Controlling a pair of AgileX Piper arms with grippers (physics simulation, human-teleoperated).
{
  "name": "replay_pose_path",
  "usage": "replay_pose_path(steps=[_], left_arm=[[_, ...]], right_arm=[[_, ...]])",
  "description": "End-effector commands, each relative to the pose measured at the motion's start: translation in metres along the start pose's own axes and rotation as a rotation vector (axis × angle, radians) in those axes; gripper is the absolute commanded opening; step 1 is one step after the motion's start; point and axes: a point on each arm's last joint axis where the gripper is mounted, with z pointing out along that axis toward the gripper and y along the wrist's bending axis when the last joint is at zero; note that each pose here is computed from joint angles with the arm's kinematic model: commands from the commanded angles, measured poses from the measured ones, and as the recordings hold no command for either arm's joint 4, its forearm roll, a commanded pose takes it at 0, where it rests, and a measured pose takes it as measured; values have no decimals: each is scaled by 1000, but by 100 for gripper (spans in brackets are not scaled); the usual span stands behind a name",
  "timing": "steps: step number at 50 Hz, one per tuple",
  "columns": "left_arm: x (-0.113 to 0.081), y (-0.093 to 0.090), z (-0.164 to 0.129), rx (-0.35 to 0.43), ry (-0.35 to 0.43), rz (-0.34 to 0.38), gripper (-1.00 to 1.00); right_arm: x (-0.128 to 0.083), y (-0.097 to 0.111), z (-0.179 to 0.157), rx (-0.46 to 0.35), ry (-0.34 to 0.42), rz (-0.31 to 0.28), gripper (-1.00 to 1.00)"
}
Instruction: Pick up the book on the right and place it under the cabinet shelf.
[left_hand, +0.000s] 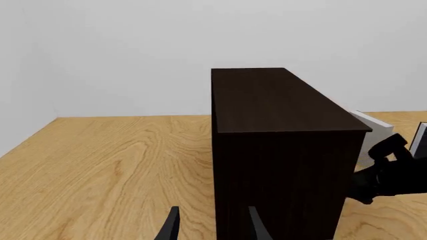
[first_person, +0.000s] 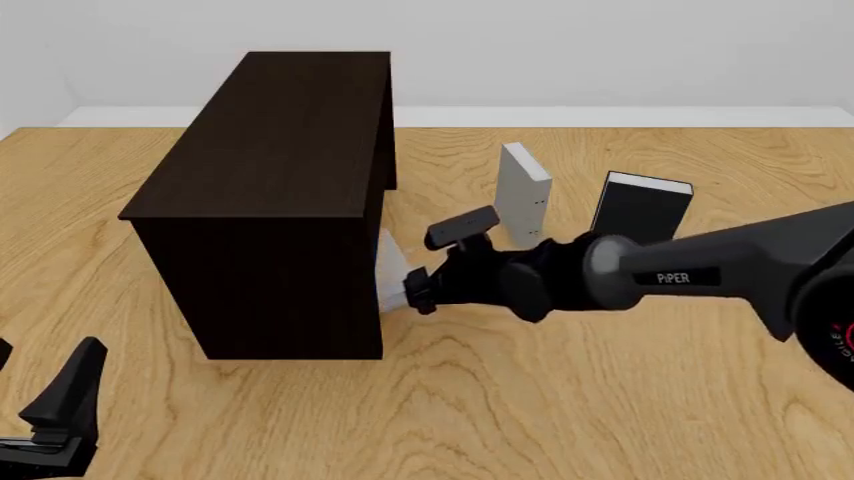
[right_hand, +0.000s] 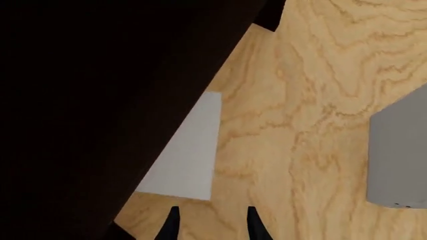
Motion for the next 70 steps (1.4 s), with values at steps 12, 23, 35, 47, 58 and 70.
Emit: replay_pose_path(steps=[12,23,35,47,58,70], left_arm=[[0,0,0,0,3,-1,100],[0,0,0,0,3,-1,100],[0,-1,0,10,2,0,100],[0,0,0,7,2,0,100],[0,0,0,7,3,-1,100],[0,0,0,7,2,-1,100]], right_arm=[[-1,-4,-46,-4,-104,86,100],[-14,-6,-95,-2,-180,72,100],[-24,-9,-148,1,-266,70,100],[-27,-8,-187,-2,-328,66,100],[-26,-9,-232,-1,-400,73,100],[-18,-14,-269,23,-457,69,100]])
